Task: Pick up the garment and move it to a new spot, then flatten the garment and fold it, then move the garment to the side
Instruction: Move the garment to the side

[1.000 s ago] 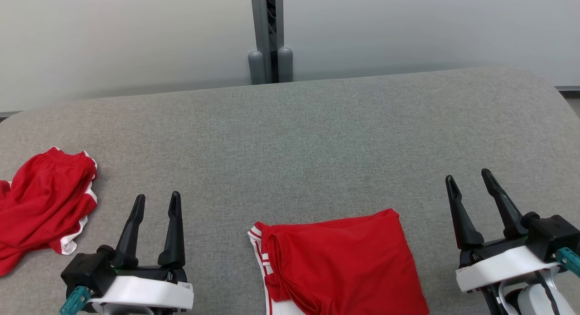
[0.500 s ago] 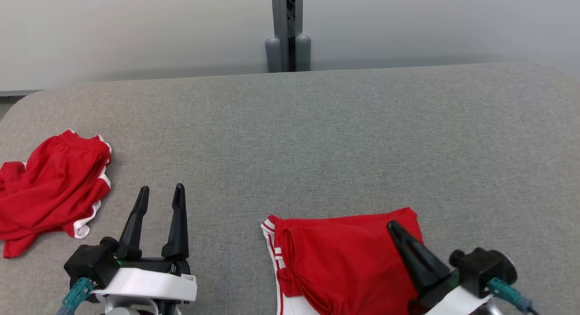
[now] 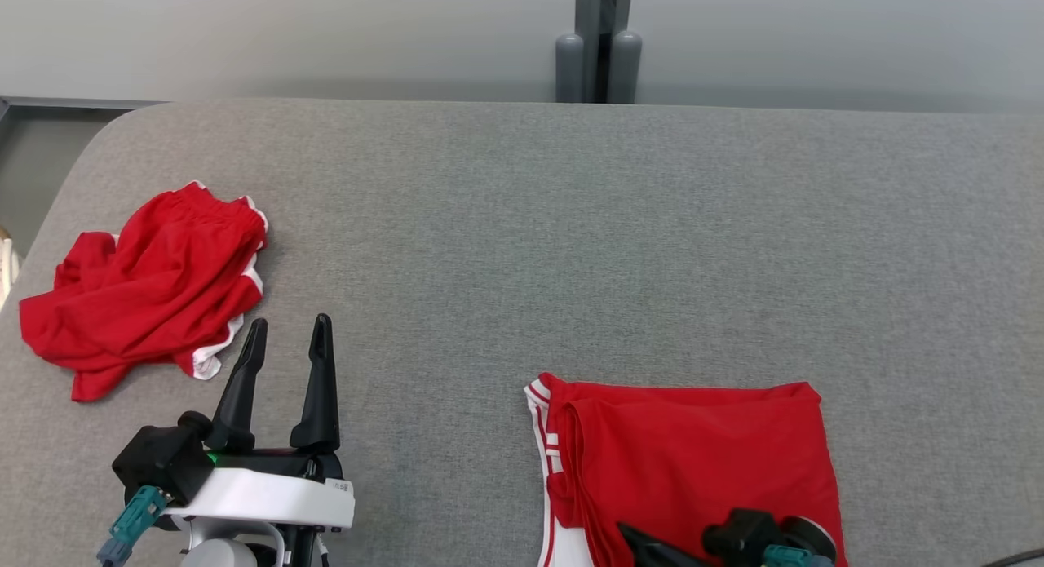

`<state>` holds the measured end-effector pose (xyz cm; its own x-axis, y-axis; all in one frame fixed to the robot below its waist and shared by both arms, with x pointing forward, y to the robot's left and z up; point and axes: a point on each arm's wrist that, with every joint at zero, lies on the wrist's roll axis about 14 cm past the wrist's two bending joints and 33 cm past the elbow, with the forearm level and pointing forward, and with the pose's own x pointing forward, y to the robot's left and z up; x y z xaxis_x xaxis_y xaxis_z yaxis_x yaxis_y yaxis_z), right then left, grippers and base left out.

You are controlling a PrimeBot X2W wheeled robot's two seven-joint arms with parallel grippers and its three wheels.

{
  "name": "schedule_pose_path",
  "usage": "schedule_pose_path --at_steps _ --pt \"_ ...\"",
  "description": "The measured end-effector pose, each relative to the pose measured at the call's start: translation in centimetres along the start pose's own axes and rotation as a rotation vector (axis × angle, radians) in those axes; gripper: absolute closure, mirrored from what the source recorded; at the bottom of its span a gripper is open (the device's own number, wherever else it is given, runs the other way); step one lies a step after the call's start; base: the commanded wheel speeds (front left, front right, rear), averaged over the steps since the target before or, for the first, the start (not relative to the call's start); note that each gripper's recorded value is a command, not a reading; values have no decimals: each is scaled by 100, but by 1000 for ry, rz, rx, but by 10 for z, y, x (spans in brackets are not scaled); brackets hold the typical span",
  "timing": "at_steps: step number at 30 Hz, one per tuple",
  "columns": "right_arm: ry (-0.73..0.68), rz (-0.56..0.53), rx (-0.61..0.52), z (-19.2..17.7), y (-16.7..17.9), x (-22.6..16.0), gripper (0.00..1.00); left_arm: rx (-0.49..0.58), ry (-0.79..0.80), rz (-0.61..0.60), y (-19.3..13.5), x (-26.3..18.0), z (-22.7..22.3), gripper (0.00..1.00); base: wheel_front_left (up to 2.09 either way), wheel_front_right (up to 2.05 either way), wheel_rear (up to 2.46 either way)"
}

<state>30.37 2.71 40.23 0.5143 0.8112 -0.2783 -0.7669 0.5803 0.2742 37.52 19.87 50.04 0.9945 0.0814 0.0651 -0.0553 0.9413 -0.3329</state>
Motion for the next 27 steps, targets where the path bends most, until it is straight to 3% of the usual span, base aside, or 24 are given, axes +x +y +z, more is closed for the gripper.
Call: schedule_pose_path --at_steps 8,14,22,27 --pt "66 127 65 -10 33 10 100 1 -13 34 11 -6 6 0 0 0 0" --pt "57 123 63 -4 26 9 100 -2 -20 38 11 -6 8 0 0 0 0" --pt "-123 -44 72 45 -28 -3 100 -14 -28 -11 -5 2 9 0 0 0 0" --pt "-267 -216 -19 93 -82 -29 100 -22 -27 -58 -21 9 7 0 0 0 0"
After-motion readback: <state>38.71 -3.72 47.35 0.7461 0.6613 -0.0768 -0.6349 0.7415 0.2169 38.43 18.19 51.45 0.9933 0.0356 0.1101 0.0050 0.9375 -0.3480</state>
